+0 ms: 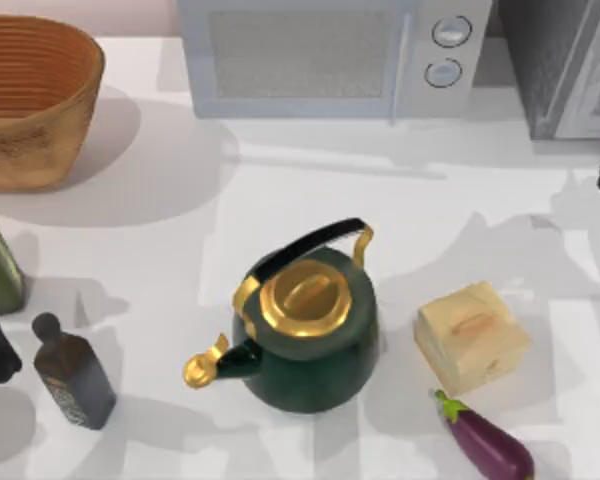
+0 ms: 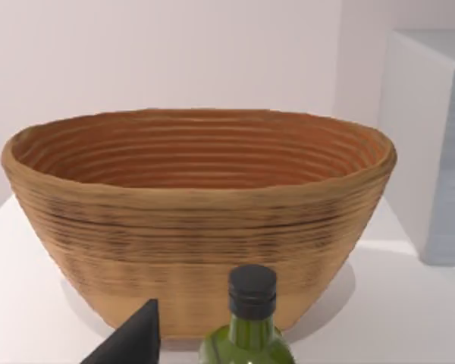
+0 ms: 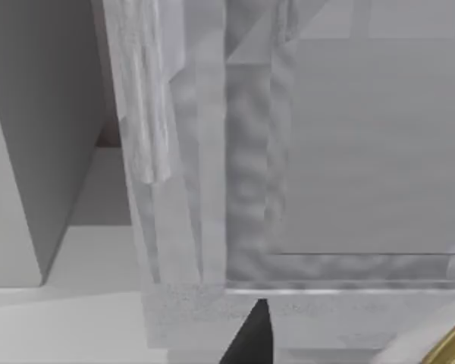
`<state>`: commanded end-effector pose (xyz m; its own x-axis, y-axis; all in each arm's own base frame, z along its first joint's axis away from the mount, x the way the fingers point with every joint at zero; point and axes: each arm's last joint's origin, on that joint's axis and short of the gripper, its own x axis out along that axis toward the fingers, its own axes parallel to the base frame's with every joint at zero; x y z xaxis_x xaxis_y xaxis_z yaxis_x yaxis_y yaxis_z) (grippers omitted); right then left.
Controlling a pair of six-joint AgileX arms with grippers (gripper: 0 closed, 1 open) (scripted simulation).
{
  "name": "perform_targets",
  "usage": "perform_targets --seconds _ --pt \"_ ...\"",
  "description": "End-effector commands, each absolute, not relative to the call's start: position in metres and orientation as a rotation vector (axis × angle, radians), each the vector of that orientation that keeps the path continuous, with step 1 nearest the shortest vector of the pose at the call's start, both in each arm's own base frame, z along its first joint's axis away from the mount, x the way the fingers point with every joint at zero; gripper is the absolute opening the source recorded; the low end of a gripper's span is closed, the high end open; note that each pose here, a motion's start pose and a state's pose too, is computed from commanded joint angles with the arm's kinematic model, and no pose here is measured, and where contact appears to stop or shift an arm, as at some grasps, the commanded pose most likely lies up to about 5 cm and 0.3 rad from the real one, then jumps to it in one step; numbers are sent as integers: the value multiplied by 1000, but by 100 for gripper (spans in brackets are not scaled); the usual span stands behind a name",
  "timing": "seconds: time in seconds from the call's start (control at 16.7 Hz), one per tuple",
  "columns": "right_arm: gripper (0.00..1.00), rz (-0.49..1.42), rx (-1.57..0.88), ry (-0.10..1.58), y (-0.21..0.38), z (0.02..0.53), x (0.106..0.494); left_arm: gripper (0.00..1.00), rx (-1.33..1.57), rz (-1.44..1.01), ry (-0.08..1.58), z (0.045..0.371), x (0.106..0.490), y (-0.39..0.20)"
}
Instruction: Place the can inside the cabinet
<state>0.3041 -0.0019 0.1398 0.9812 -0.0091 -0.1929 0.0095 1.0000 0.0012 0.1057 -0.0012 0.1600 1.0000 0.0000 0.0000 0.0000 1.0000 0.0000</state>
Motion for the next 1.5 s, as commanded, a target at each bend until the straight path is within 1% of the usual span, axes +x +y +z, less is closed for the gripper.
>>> perform_targets --seconds 0.18,0.36,0.72,0.9,1.14,1.5 --pt "0 -9 3 194 -2 167 298 100 0 0 0 160 106 -1" --pt "0 -9 3 195 -2 182 292 100 0 0 0 160 106 -1" --pt "0 -10 5 200 -2 183 290 100 0 0 0 160 106 -1" --pt "0 -10 4 191 -2 190 280 100 0 0 0 160 106 -1" --pt "0 -9 2 162 -2 205 247 100 0 0 0 160 106 -1" --pt "0 -7 0 102 -1 212 177 100 0 0 0 160 106 -1"
